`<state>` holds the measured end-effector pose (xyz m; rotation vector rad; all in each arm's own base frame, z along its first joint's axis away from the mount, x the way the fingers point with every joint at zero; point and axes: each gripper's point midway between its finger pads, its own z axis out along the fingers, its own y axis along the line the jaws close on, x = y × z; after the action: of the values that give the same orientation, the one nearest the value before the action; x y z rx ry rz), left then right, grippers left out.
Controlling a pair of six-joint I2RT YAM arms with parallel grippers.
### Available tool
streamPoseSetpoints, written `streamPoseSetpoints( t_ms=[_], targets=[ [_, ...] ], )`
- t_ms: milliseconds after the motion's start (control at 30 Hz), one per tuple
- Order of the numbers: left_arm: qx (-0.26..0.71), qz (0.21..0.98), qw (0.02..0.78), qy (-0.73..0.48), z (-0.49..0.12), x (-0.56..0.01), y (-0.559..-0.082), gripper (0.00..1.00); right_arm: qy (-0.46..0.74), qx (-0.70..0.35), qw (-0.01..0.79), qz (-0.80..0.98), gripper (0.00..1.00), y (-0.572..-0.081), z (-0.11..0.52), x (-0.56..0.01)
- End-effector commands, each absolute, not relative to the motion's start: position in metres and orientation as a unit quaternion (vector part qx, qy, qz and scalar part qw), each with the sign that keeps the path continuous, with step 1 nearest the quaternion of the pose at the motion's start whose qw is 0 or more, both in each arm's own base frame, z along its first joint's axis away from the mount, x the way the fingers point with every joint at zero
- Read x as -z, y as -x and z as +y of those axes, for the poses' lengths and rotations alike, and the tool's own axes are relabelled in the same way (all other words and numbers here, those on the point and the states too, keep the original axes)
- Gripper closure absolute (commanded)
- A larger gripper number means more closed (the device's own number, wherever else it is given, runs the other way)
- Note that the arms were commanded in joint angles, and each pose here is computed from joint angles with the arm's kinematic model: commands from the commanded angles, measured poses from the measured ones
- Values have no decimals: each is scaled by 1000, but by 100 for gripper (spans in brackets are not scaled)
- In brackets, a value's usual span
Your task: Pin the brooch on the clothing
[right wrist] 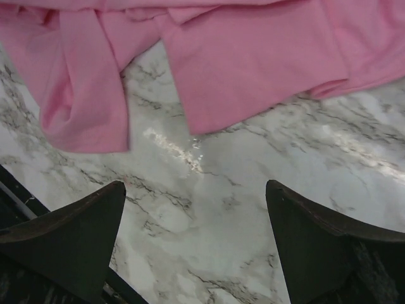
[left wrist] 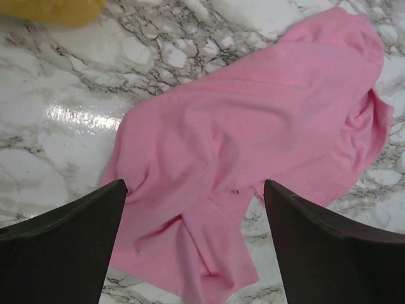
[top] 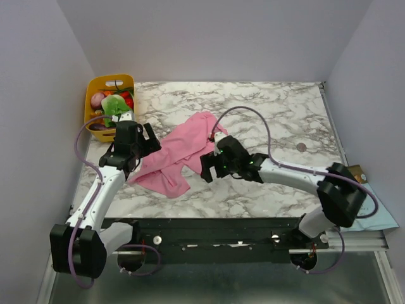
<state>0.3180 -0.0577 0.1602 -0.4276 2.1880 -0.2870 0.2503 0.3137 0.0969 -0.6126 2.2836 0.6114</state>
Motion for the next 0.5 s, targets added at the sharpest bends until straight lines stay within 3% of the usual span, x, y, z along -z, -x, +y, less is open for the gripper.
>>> streamPoseSetpoints(
  t_ms=[0, 467],
  targets=[
    [105, 881, 419, 192, -52, -151, -315, 1, 280, -277, 300, 869, 0, -233, 371, -89],
    [104, 849, 475, 209, -39, -190, -302, 1, 337, -227, 233, 884, 24, -216, 435, -28]
  ],
)
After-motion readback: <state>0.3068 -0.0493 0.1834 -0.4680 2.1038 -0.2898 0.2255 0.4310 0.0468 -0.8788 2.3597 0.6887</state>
